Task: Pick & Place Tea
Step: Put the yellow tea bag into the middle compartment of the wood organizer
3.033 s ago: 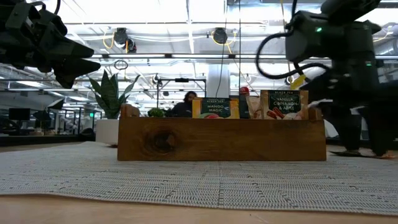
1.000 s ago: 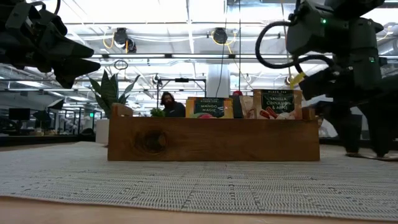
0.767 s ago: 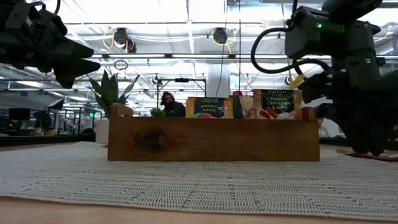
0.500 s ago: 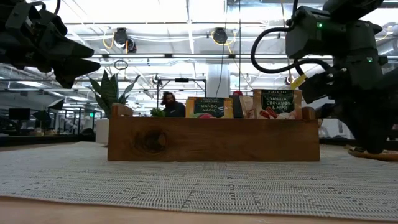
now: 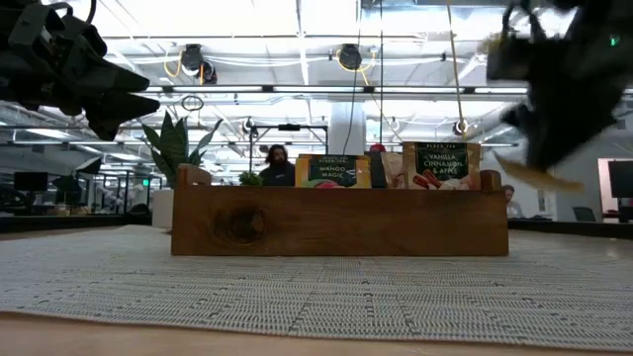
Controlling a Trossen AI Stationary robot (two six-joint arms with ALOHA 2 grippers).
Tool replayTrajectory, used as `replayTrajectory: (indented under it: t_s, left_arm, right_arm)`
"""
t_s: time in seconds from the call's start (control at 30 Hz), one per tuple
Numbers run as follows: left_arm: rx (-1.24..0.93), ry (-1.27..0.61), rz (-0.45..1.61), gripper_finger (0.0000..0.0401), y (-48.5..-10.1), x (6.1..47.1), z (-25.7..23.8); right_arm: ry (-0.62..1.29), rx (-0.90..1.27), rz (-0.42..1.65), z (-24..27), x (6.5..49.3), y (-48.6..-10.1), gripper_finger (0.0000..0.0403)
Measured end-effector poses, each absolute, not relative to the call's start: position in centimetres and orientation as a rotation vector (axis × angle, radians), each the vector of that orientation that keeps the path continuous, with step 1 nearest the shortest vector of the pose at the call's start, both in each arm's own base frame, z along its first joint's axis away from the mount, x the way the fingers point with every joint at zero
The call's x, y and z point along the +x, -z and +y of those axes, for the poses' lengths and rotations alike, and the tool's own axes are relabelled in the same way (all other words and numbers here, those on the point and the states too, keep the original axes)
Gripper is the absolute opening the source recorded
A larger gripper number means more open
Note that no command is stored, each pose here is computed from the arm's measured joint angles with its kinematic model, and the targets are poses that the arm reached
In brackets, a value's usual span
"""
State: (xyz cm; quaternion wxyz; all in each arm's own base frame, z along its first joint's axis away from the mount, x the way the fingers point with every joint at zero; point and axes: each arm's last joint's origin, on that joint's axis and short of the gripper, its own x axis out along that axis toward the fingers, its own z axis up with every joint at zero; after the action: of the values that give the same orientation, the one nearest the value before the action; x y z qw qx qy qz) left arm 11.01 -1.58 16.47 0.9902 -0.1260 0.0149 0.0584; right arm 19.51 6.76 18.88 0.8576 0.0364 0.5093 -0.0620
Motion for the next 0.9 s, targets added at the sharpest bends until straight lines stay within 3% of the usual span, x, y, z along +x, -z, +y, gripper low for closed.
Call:
replayTrajectory:
  t_s: [0.27, 0.4, 0.67, 0.9]
  left_arm:
    - [-0.253, -0.117, 0.029, 0.0205, -16.5, 11.0, -1.6]
    - [-0.253, -0.117, 0.029, 0.0205, -16.5, 11.0, -1.6]
    - [-0.253, -0.117, 0.029, 0.0205, -16.5, 11.0, -1.6]
    - [-0.253, -0.117, 0.030, 0.0205, -16.5, 11.0, -1.6]
  right_arm:
    - [0.088, -0.049, 0.421, 12.0, 21.6, -22.9, 0.0000]
    - [0.031, -0.060, 0.194, 14.4, 24.0, -22.9, 0.0000]
    - [0.084, -0.028, 0.127, 15.1, 29.3, -16.3, 0.0000]
    - [0.140, -0.085, 0.152, 16.0, 33.6, -13.6, 0.0000]
